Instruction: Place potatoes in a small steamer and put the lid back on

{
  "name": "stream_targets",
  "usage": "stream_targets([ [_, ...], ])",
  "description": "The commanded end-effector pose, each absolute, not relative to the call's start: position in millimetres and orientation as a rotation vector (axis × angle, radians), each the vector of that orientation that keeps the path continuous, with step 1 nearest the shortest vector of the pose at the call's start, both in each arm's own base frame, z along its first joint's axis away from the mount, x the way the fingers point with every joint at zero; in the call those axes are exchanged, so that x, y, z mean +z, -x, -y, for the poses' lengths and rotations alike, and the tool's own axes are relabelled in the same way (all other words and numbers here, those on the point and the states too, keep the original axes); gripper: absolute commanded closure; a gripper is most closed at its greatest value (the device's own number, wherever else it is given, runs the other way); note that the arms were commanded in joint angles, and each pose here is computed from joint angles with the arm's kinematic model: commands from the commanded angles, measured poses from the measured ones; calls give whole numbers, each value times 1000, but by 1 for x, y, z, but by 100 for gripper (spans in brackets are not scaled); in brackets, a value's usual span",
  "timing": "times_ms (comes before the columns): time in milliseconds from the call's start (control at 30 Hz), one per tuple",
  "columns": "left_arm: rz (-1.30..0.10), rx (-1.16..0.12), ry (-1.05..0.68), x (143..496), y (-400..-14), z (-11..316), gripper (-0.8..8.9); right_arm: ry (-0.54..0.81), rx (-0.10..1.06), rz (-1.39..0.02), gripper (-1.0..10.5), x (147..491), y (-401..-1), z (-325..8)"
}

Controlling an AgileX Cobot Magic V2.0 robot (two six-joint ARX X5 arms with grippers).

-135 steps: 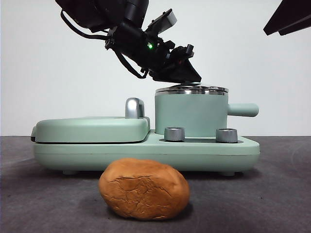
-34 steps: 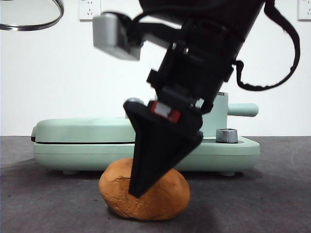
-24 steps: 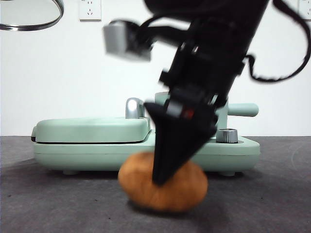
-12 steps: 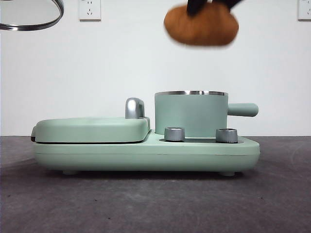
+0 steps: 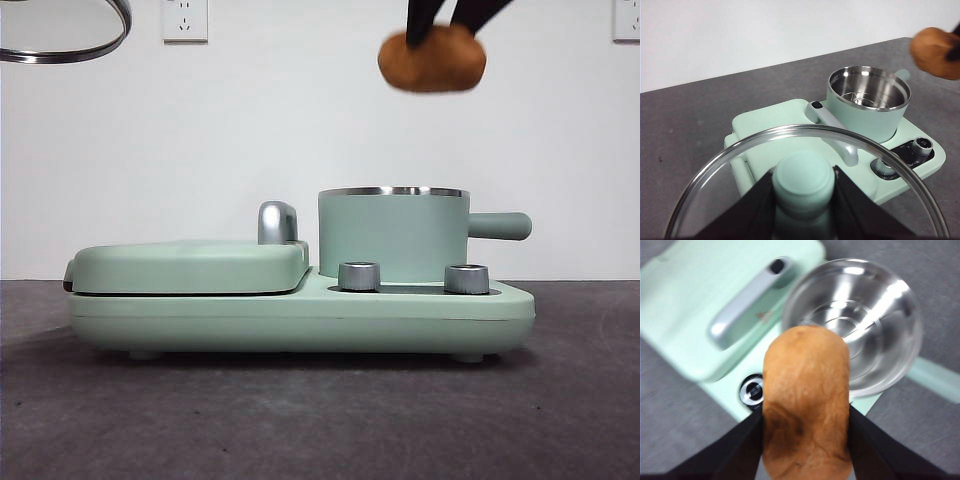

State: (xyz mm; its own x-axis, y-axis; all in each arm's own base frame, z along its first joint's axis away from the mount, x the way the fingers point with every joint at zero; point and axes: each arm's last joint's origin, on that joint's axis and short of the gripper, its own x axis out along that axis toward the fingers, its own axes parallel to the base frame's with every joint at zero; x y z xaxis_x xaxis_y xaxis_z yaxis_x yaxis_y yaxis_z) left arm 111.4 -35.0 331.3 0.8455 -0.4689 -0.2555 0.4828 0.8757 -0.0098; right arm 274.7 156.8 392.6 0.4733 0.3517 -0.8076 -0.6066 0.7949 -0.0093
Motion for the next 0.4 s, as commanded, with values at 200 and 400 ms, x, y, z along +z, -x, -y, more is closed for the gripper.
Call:
stream_targets([
  [200, -210, -501, -56, 338, -111, 35, 799, 336, 574, -923, 773, 372, -331, -165],
  [400, -210, -501, -56, 338, -111, 35, 799, 315, 585, -929, 773, 350, -358, -171],
])
